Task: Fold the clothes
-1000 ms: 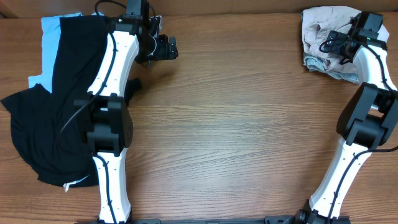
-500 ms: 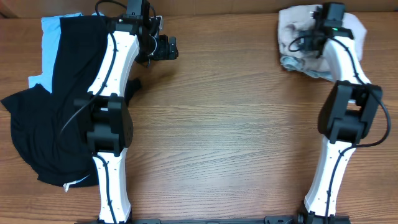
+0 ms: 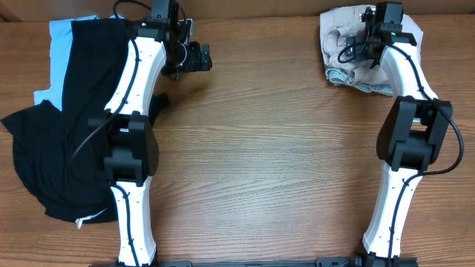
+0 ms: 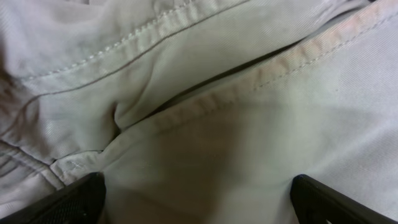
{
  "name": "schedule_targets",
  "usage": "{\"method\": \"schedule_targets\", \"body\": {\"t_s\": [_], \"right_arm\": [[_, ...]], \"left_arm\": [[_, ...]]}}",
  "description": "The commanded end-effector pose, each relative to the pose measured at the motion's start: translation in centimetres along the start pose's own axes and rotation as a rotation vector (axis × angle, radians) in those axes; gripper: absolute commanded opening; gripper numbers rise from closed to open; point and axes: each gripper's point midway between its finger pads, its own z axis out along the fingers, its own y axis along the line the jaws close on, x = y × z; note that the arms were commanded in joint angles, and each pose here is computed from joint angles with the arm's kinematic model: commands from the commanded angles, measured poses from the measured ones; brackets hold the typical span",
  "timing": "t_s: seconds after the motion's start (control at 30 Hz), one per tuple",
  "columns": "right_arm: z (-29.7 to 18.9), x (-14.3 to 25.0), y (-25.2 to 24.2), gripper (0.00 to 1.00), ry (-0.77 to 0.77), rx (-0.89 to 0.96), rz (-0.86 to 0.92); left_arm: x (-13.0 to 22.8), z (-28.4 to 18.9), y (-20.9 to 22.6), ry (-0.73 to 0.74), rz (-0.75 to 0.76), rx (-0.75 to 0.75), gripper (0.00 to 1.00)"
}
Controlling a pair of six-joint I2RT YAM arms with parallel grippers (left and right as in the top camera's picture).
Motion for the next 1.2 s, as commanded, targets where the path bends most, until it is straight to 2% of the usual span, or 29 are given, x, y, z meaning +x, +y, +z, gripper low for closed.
{"method": "schedule_targets", "body": {"t_s": [0.0,0.1,0.23,0.37,0.43,0.47,0.73,0.93,1.17], "right_arm": [[2.3,4.2,1.0,1.00,0.122,-0.053,-0.025],[-1.5,1.1,-0.1,1.00,0.062,-0.038,0.019],[-9.2,-3.7,-0.9,1.00,-0.056,-0.070,0.034],[-18.5,-6.9,0.1,1.00,-0.170,-0.173,0.026],[-23.3,-8.0,0.3,1.00,-0.230,-0.204,0.074],[-27.7,-8.6,0.2,1.00,-0.283,-0.225,0.147],[-43.2,-6.6,0.9,1.00,-0.417,-0.385,0.341],[-48.5,-5.7,0.5,1.00,-0.511,-0.395,0.328],[-48.9,-5.5,0.5,1.00,-0.518,-0.394,0.327]], "left_arm": [[-0.3,0.2,-0.2,-0.009,0.013,-0.009,0.96],[-0.6,0.2,-0.1,-0.021,0.015,-0.007,1.00],[-1.1,0.2,-0.1,-0.040,0.018,-0.005,1.00],[-1.1,0.2,-0.1,-0.041,0.019,-0.004,1.00],[-1.1,0.2,-0.1,-0.041,0.019,-0.004,1.00],[-1.1,0.2,-0.1,-0.041,0.019,-0.004,1.00],[-1.1,0.2,-0.1,-0.041,0.019,-0.004,1.00],[-1.1,0.2,-0.1,-0.041,0.019,-0.004,1.00],[-1.1,0.2,-0.1,-0.041,0.019,-0.004,1.00]]}}
